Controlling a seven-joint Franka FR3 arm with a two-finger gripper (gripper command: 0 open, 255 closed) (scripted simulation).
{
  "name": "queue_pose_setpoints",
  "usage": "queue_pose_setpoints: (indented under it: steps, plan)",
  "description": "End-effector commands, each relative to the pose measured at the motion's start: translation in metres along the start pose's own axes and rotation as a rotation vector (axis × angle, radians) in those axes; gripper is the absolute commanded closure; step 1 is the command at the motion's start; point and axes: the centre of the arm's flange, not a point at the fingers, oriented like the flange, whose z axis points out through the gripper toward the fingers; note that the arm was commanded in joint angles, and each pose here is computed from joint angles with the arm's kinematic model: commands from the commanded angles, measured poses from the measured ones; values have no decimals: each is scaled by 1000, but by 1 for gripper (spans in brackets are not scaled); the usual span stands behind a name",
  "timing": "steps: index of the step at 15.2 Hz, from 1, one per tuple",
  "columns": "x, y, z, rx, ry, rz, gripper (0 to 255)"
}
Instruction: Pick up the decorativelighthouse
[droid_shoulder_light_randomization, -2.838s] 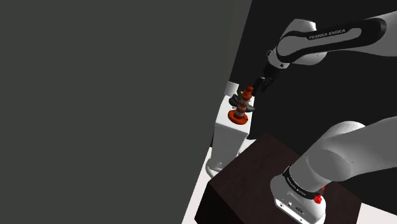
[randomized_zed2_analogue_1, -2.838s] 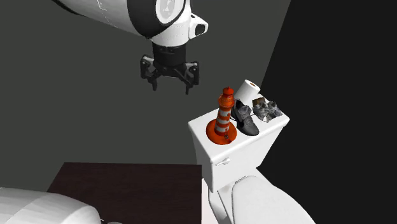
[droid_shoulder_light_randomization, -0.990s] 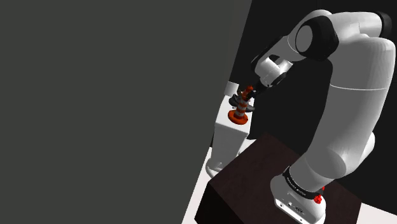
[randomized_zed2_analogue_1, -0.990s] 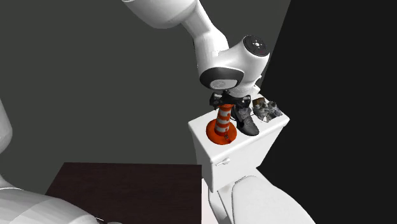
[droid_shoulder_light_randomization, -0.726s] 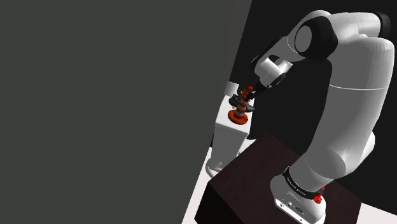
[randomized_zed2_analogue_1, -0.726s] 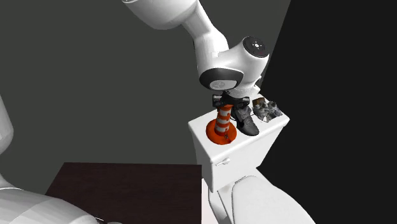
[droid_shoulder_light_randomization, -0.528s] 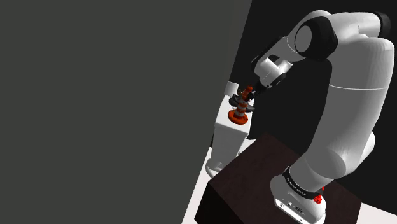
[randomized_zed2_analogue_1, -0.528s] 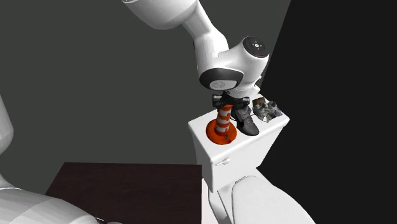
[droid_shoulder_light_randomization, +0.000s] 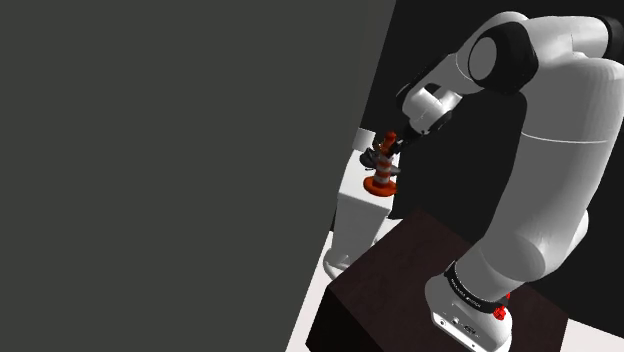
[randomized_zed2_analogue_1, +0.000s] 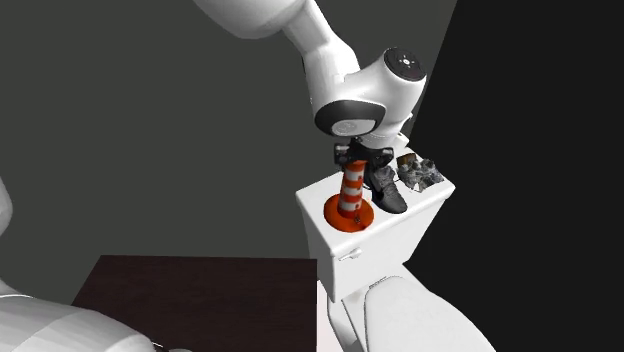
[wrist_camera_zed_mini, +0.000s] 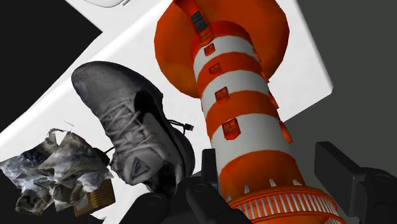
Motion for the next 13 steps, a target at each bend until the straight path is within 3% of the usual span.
queue_pose_setpoints:
  steps: [1, 13]
  plan:
    - [3, -1, -11, -1, 1, 0, 255]
    - [19, -5, -62, -1, 1, 0, 255]
